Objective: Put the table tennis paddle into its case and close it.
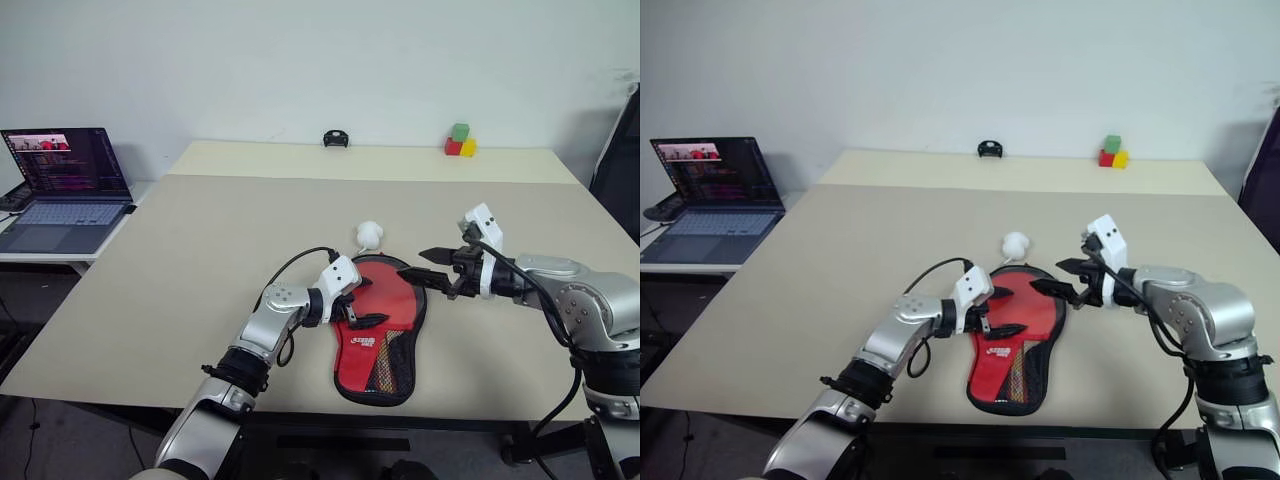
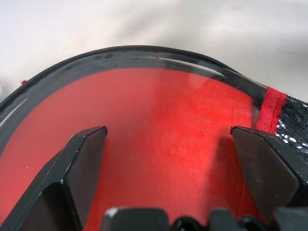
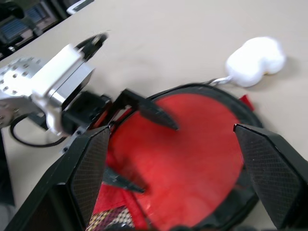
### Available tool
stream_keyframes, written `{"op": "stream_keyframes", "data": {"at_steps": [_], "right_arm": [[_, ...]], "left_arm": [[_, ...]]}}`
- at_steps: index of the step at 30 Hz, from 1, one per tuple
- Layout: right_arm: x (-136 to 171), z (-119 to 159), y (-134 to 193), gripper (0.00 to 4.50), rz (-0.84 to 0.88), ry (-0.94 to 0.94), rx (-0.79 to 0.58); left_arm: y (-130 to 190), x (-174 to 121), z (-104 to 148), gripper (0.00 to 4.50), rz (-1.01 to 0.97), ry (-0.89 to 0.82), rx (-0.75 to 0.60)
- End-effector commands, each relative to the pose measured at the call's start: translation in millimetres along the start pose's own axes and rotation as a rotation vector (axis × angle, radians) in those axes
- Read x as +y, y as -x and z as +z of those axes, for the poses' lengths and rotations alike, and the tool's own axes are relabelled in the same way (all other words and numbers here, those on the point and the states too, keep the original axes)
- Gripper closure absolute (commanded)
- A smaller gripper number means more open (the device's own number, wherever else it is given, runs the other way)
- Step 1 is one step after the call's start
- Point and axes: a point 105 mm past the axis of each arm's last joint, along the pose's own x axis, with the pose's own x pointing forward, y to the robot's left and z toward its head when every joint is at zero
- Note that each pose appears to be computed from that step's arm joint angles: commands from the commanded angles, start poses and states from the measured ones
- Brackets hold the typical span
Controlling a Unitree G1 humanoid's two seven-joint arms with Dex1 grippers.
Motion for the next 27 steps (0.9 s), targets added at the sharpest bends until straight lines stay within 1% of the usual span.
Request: {"op": "stream_keyframes", "data": {"at_steps": [1, 5, 9, 16, 21, 27], "right_arm": [[-2, 21, -2, 0.00, -0.011, 0.039, -0.063], [-20, 36, -24, 0.00, -0.089, 0.028, -0.095], [-37, 47, -53, 0.00, -0.156, 0.019, -0.104], [-63, 50, -102, 0.00, -0.278, -0.056, -0.106], [-66, 46, -127, 0.00, -0.358, -0.102, -0.115], [-59, 35, -144, 0.00, -0.402, -0.131, -0.112]], "left_arm": [[0, -5, -16, 0.03, -0.010, 0.022, 0.040], [-1, -5, -21, 0.03, -0.009, 0.033, 0.046], [-1, -7, -22, 0.03, -0.015, 0.034, 0.049], [0, -9, -23, 0.03, -0.011, 0.031, 0.050], [4, -10, -25, 0.03, 0.002, 0.030, 0.057], [7, -11, -25, 0.03, 0.014, 0.032, 0.062]]}}
